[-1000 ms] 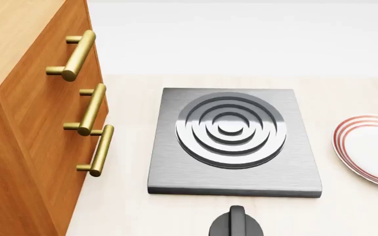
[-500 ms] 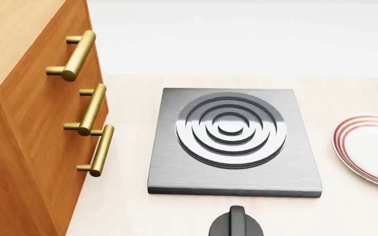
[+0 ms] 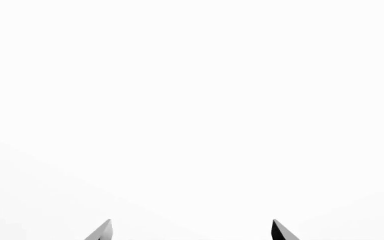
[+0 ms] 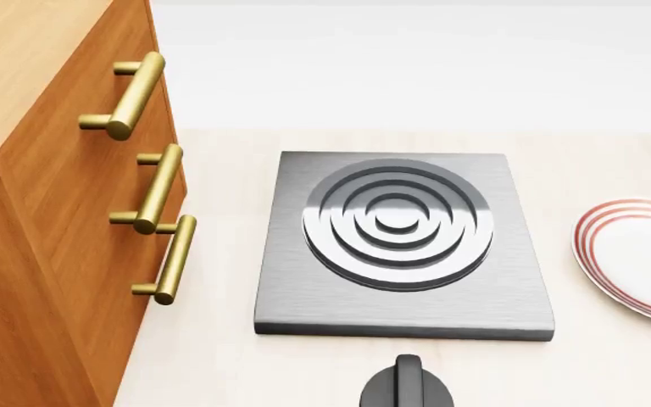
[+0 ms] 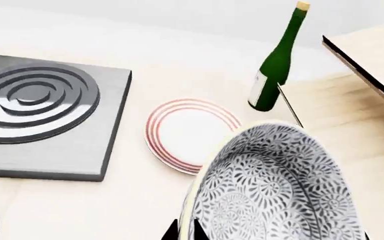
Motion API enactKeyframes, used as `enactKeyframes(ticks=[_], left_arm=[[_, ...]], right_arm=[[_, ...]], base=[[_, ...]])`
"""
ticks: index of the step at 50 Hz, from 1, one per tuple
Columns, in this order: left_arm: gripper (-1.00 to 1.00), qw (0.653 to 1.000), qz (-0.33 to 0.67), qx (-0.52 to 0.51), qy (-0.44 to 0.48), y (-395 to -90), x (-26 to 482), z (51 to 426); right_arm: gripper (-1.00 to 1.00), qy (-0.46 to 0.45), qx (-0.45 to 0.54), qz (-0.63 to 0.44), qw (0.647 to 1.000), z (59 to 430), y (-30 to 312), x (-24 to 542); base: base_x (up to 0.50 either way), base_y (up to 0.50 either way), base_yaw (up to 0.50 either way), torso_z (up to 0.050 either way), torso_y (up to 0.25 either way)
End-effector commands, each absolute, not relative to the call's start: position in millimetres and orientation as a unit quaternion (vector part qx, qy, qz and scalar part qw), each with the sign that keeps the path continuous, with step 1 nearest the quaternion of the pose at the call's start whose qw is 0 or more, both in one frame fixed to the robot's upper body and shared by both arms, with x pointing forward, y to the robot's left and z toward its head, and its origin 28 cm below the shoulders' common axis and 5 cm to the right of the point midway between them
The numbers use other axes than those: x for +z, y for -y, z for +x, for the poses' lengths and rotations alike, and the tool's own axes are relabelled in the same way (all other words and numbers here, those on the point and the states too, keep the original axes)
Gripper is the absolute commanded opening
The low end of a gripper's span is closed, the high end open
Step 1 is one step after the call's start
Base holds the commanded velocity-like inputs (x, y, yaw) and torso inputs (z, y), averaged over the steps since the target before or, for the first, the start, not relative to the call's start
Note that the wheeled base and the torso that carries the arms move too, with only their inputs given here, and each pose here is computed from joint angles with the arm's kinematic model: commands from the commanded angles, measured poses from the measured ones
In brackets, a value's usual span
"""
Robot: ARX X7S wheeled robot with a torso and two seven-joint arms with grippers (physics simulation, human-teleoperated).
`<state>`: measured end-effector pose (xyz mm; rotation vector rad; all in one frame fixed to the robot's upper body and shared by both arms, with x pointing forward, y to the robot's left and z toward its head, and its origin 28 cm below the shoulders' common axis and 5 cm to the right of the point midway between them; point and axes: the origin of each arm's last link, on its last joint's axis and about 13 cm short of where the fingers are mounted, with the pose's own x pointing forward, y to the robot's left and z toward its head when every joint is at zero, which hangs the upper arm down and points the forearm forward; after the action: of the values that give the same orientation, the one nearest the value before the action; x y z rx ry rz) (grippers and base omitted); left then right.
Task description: Put the bowl on the stove.
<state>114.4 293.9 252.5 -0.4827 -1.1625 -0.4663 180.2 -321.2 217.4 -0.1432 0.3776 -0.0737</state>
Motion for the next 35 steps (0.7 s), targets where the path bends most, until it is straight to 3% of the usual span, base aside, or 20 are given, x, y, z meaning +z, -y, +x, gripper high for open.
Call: enactKeyframes(ticks=[1,21,35], left_arm=[[1.0,0.782,-0.211,-0.207,0.548,-295.4,251.3,113.7],[1.0,0.779,-0.215,-0.208,0.552,-295.5,252.2,112.6],[1.0,0.778,-0.216,-0.208,0.552,-295.9,252.1,113.3]], right_arm=[[-1.0,-0.138,0.031,-0.128,0.982,213.9,302.7,266.0],[-1.0,-0.105,0.148,-0.139,0.974,307.9,246.8,292.7],[-1.0,-0.084,0.199,-0.12,0.969,342.6,217.5,299.1]], base=[[0.0,0.0,0.0,0.0,0.0],[0.0,0.0,0.0,0.0,0.0],[0.0,0.0,0.0,0.0,0.0]])
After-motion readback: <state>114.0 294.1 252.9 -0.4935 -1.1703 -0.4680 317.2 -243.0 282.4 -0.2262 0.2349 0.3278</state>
